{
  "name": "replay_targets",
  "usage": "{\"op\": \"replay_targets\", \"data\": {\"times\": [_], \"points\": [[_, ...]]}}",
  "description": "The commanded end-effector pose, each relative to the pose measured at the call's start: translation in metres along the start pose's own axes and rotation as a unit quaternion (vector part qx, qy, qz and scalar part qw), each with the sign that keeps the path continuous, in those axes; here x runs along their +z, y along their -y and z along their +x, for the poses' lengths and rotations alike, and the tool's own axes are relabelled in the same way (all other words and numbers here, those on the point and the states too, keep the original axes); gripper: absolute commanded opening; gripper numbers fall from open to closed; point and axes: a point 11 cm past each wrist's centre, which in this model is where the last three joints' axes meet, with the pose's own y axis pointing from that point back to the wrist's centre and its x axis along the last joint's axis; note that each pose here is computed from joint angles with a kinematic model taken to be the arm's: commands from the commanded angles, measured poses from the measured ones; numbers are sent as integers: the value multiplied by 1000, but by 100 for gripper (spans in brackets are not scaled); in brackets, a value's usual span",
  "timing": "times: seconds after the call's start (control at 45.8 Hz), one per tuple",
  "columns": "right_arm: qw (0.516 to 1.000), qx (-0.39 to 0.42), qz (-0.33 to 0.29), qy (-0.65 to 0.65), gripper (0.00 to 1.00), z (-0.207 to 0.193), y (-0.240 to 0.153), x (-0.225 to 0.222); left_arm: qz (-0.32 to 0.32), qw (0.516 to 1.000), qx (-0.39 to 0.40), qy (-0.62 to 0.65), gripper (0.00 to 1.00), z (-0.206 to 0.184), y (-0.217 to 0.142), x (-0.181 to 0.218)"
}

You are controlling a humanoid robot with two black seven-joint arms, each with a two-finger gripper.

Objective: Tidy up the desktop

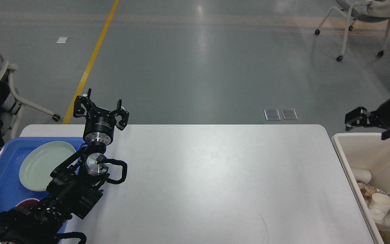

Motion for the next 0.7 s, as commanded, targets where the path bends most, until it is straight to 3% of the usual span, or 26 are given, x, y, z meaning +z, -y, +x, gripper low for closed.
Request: {"op": "replay_targets", "data": {"times": [0.0,0.175,0.415,0.678], "points": [[998,-21,58,-17,100,2,-39,-52,0,1000,0,0,100,0,0,0],[987,-30,157,1,100,8,-79,-117,0,1000,0,0,100,0,0,0],[950,-14,300,79,100,17,-97,-205,0,1000,0,0,100,0,0,0],[900,121,367,203,100,55,-80,-243,0,1000,0,0,100,0,0,0]]}}
